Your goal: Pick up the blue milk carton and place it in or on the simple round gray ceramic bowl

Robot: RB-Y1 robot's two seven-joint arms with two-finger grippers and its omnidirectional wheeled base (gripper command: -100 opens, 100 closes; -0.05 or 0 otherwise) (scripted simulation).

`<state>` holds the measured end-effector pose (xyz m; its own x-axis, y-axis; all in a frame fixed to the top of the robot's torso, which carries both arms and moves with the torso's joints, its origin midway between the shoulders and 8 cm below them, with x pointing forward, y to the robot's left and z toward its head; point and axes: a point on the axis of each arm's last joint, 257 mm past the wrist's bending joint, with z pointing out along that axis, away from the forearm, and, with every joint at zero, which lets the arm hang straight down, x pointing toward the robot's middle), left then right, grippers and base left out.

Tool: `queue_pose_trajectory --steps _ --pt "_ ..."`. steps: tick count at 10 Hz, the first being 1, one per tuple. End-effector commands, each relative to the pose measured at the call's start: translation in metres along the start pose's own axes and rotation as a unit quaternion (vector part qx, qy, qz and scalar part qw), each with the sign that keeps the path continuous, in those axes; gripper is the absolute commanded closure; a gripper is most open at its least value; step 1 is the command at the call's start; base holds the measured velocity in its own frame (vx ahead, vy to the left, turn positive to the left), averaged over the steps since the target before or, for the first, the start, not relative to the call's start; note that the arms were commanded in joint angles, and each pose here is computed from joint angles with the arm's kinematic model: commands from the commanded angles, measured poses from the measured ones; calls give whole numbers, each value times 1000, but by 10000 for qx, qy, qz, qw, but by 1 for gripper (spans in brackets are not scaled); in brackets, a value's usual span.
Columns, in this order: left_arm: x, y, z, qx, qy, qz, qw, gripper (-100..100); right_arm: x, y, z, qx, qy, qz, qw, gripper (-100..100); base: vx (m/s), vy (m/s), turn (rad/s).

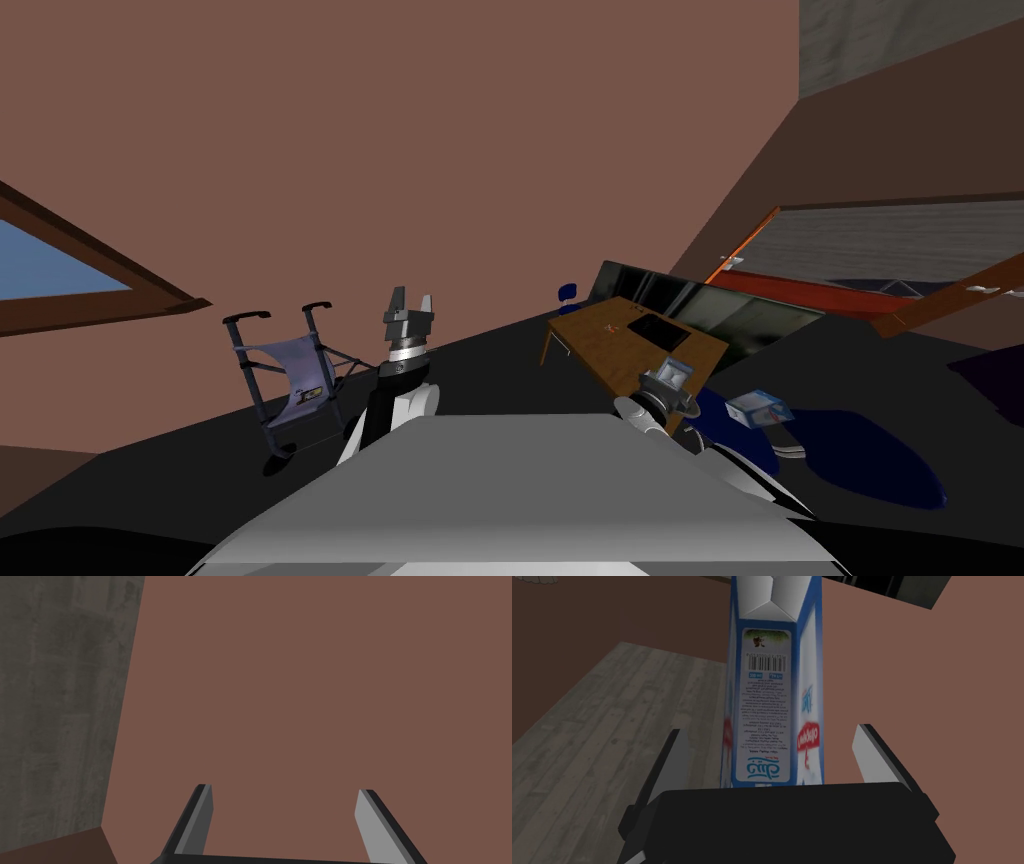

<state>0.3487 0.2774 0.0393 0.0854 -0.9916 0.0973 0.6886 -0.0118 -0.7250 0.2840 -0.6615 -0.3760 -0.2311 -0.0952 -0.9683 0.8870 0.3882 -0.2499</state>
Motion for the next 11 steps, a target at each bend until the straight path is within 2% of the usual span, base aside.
queue_pose_trajectory --steps 1,4,5,6,8,11 --pt "0 0 0 0 0 0 10000 0 0 0 0 0 0 0 10000 -100 0 0 0" --pt "0 0 0 0 0 0 10000 0 0 0 0 0 0 0 10000 -100 0 0 0" --pt "0 0 0 0 0 0 10000 0 0 0 0 0 0 0 10000 0 0 0 0" --pt "0 0 0 0 0 0 10000 0 -13 2 17 3 -17 -7 10000 -100 -31 38 5" --pt "0 0 0 0 0 -1 10000 0 -13 2 17 3 -17 -7 10000 -100 -34 48 -2" --pt "0 0 0 1 0 -1 10000 0 -42 4 51 7 -59 -10 10000 -100 -56 76 4"
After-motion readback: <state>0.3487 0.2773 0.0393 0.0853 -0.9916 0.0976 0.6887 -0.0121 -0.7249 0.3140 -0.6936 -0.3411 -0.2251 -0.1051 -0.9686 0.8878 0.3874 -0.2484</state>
